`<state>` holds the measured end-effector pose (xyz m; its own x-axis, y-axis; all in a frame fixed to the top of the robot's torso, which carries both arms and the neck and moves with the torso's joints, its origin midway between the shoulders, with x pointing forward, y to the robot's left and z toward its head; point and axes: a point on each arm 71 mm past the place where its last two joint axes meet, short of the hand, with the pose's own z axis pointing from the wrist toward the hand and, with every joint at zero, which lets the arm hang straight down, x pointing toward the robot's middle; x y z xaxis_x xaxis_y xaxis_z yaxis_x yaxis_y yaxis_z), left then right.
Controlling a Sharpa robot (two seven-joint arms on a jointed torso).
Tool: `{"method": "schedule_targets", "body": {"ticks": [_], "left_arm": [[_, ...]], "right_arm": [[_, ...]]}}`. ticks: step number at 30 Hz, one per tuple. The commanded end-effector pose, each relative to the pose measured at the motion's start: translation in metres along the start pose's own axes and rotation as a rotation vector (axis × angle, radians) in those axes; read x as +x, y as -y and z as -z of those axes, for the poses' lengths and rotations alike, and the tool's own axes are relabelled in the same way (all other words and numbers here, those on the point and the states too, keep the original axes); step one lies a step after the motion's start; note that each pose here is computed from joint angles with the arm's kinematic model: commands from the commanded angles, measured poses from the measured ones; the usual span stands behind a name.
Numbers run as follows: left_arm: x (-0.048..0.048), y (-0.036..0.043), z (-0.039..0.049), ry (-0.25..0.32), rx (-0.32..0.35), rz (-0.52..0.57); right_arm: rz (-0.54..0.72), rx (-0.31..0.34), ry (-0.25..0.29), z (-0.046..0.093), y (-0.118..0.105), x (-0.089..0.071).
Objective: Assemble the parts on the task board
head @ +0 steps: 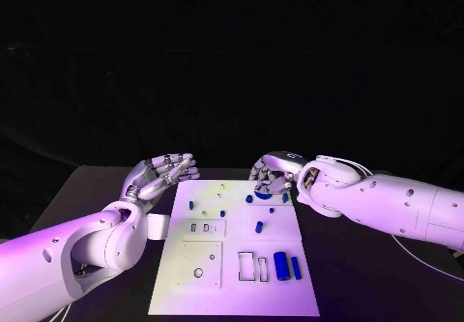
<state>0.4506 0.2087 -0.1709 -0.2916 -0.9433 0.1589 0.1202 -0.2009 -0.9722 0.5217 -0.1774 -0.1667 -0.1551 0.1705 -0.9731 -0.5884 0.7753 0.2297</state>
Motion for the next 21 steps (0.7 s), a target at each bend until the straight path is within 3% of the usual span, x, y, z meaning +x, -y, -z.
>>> {"method": "schedule_targets", "body": {"ticks": [1, 21], "left_arm": [[0.0028, 0.0036, -0.0002, -0.023, 0.009, 0.033], [0.0024, 0.0079, 0.0007, -0.029, 0.006, 0.04]], "right_arm": [[0.143, 0.006, -0.053, -0.003, -0.001, 0.004], [0.217, -0.001, -0.097, -0.012, -0.007, 0.014]]}}
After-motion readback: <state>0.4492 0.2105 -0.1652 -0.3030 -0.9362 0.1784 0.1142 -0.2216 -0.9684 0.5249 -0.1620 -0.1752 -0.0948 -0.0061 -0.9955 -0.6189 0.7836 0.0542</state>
